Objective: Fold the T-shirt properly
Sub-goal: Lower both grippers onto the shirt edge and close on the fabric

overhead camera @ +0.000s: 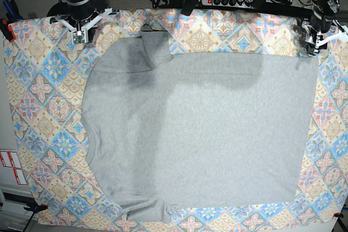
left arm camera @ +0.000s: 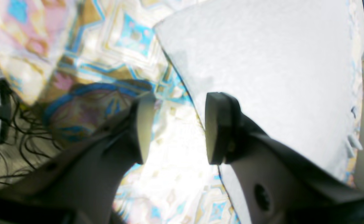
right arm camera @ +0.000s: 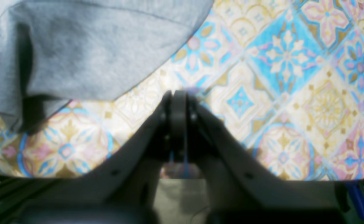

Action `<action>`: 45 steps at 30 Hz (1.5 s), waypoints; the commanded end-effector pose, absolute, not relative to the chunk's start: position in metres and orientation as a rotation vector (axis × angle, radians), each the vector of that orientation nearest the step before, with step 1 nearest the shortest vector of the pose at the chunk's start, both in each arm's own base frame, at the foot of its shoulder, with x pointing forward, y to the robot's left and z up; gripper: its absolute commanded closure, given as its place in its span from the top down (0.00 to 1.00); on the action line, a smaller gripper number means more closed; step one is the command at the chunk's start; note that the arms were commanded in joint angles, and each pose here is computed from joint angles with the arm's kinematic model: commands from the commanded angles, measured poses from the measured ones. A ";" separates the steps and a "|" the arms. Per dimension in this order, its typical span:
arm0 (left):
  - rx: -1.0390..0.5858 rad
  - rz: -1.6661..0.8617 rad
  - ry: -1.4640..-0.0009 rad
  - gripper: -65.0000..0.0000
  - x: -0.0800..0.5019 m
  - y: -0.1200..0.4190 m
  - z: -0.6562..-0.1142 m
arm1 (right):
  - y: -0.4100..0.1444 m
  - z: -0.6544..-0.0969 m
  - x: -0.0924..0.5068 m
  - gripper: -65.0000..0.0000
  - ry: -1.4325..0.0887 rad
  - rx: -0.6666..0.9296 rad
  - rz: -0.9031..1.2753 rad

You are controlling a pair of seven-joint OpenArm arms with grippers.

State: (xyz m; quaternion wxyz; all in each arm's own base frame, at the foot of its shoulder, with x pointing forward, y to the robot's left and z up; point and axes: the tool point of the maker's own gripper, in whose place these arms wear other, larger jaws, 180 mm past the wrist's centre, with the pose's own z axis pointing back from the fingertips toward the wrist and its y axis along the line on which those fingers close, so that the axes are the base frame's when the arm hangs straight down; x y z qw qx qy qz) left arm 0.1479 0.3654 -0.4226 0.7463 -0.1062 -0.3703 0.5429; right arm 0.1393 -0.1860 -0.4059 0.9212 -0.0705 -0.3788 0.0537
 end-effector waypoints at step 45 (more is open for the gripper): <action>-0.459 1.268 -0.640 0.00 0.202 0.319 -0.479 | -0.165 -0.399 0.141 0.00 -0.809 -0.098 0.140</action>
